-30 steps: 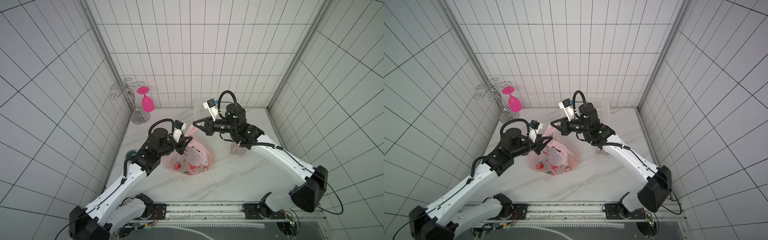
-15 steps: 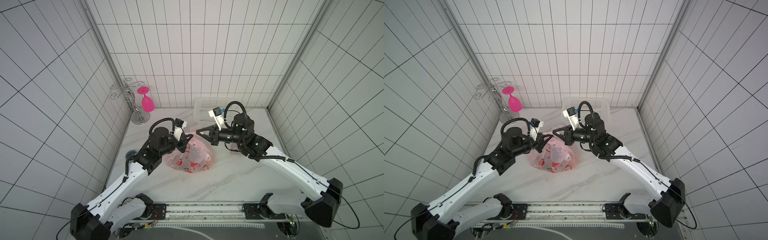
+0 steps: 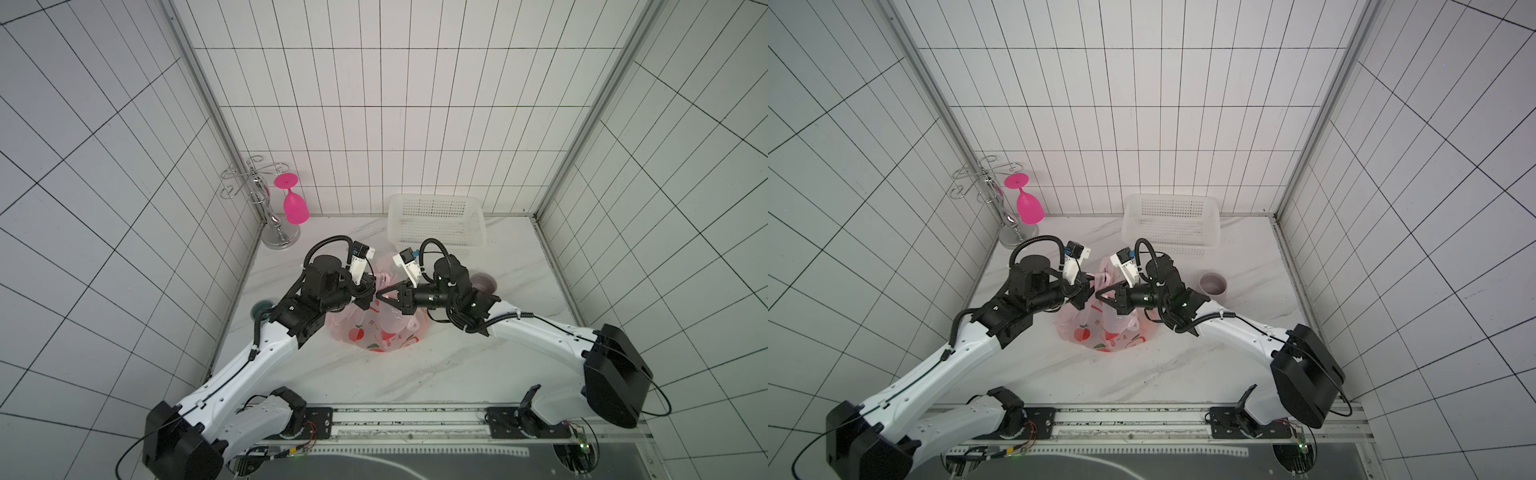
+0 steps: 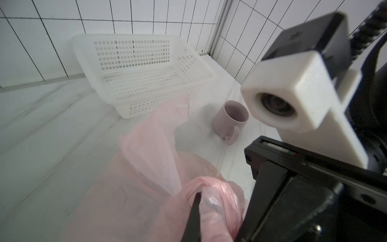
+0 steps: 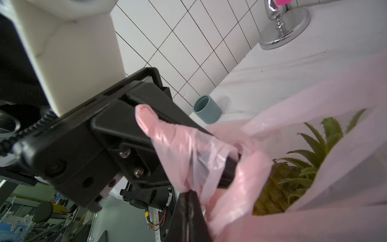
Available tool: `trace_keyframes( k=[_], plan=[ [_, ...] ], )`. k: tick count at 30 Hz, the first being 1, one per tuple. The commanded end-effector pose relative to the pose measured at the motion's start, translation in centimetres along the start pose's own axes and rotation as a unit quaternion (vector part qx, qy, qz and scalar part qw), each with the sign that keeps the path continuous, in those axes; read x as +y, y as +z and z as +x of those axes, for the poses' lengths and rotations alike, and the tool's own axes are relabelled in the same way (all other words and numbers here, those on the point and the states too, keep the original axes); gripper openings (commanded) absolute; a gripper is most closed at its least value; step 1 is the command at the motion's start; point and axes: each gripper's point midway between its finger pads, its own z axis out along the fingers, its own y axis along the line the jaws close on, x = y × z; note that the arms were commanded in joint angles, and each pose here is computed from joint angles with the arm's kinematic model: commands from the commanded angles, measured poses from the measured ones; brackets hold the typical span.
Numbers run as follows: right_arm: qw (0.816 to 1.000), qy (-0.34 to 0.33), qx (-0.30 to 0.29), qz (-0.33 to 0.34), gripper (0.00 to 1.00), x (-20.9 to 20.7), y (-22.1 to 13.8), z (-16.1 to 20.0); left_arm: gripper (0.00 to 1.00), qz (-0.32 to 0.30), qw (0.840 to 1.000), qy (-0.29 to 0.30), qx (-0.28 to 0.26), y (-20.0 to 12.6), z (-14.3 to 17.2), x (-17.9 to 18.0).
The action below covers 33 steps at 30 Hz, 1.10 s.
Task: Place the pineapple into a plastic bag & tie a knot
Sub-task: Cross the plastic bag at the center of the board.
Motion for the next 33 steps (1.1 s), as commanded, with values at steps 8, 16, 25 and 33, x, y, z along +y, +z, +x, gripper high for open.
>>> trace_keyframes(
  k=[8, 16, 25, 33],
  plan=[
    [1.000, 0.003, -0.029, 0.000, 0.00, -2.2, -0.1, -2.8, 0.14, -0.010, 0.999, -0.013, 0.031, -1.6, 0.9, -0.3],
    [0.999, 0.000, -0.036, -0.018, 0.00, -1.2, -0.6, -3.5, 0.32, -0.013, 0.998, -0.016, 0.060, -2.2, 2.4, -0.3],
    [0.999, -0.016, -0.026, -0.034, 0.00, 0.3, -0.5, -3.0, 0.42, 0.010, 0.999, -0.033, 0.032, -2.0, 0.9, -1.0],
    [0.999, -0.030, -0.012, -0.042, 0.00, 1.1, -0.6, -1.6, 0.41, 0.005, 0.997, -0.079, 0.008, -1.3, -0.6, 0.4]
  ],
)
